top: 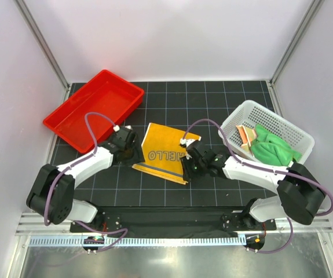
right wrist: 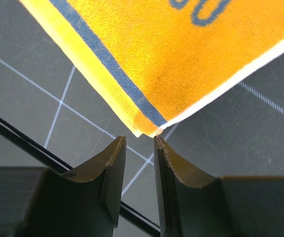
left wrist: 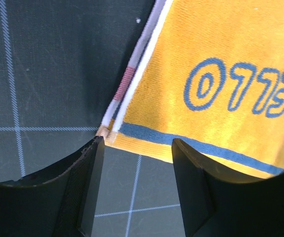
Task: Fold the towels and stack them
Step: Fold the towel
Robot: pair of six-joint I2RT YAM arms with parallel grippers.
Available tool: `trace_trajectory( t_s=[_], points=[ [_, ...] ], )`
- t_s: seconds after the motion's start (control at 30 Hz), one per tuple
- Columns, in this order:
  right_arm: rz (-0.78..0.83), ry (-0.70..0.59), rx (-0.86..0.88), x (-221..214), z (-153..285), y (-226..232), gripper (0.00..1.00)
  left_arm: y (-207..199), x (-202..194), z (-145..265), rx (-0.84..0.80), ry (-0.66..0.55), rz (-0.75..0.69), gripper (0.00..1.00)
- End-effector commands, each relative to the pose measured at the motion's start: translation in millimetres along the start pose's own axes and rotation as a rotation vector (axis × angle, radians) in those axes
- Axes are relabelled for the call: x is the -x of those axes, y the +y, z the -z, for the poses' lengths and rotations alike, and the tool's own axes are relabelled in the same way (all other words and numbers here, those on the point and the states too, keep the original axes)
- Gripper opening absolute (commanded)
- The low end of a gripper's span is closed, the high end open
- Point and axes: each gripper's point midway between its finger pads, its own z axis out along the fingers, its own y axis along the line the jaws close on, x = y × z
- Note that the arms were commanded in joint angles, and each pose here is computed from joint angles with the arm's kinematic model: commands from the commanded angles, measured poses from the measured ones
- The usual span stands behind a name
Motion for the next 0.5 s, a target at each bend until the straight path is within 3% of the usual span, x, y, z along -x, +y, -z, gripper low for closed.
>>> trace_trajectory(
  t_s=[0.0,0.33,0.4,0.47],
  points=[
    [-0.126,-0.051,-0.049,17.6,10.5,1.5,0.36,0.8,16.8,-4.0,0.025,-0.058,-0.035,0.59],
    [-0.242,-0.088,-0.254,20.9,2.0,-32.0,0.37,9.4,8.8,-21.5,0.063,0.007,-0.055,0.55],
    [-0.250,-0.084,-0.296,18.9,4.6,-42.8,0.37,5.2,3.0,-22.9,0.041,0.037,-0.046,0.40],
    [-0.271,-0.077,-0.329,17.4,9.2,-56.7,0.37,-1.9,-7.9,-22.3,-0.002,0.085,-0.014,0.35]
  ],
)
